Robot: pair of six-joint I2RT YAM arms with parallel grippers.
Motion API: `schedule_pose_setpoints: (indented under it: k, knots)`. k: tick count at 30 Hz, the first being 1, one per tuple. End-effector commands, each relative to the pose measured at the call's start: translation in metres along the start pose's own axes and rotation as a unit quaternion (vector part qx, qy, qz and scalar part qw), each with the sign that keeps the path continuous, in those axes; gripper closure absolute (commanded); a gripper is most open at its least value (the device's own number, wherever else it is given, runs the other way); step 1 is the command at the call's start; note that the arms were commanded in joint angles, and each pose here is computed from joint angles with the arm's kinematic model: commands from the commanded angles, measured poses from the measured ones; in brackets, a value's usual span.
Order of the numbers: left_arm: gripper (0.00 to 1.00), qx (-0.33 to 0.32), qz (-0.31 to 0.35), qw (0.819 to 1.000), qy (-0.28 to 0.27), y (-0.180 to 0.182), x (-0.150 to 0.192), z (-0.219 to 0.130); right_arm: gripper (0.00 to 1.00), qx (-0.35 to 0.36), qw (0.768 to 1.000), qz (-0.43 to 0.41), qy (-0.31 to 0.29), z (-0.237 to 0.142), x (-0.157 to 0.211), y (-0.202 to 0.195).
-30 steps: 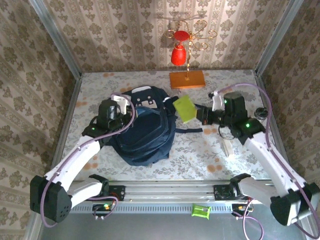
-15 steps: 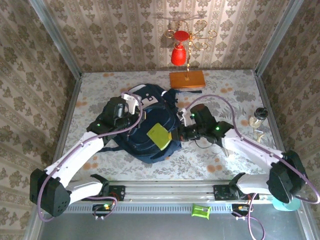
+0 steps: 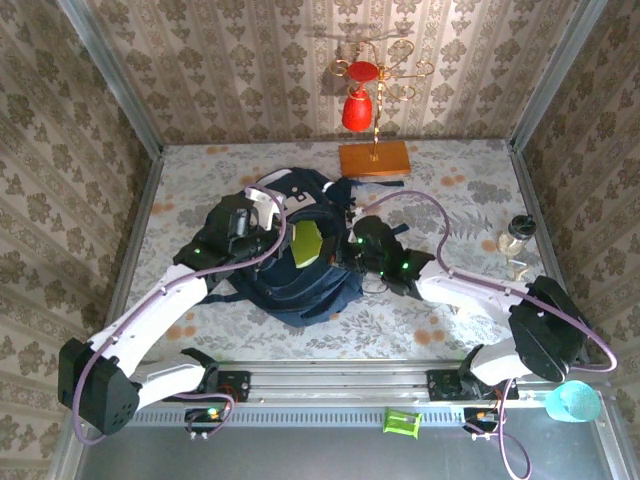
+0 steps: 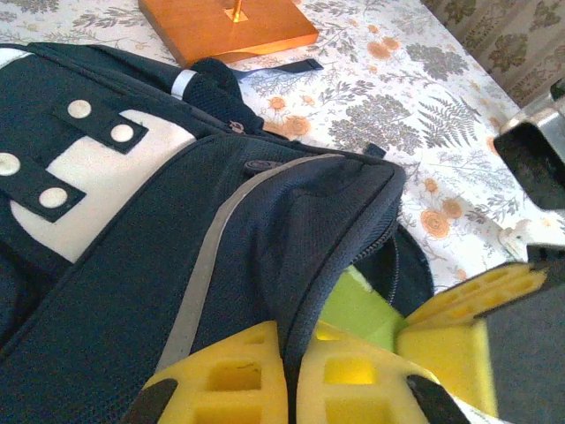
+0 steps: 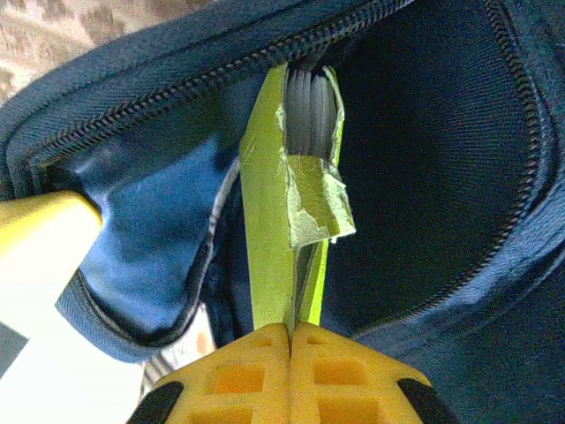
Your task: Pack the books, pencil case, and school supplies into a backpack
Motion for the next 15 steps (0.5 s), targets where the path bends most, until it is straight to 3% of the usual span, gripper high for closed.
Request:
schedule_pose_setpoints:
  k: [1,12,15]
  knots:
    - [1.0,0.072,-0.006,0.995,-0.067,-0.036,-0.03,-0.017,1.0,0.055,0.989,0.054,-0.127,-0.007,-0.017,-0.004]
    - [1.0,0.082,-0.019,0.994,-0.073,-0.045,-0.025,-0.014,1.0,0.086,0.966,0.141,-0.201,0.018,-0.001,0.004]
    - [1.0,0.086,-0.016,0.994,-0.073,-0.046,-0.023,-0.012,0.93,0.074,0.966,0.141,-0.203,0.032,0.0,0.014]
Point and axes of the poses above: each hand's point on the last joint's axis, 136 mm out from that joint toward the fingers, its own z axis out along the fingers, its own y axis along the line the jaws close on, x = y × z, the point moved 4 cm from there along -z, back along the fingers, and after that the axes turned 14 degrees about -z, right-handed, at the moved point
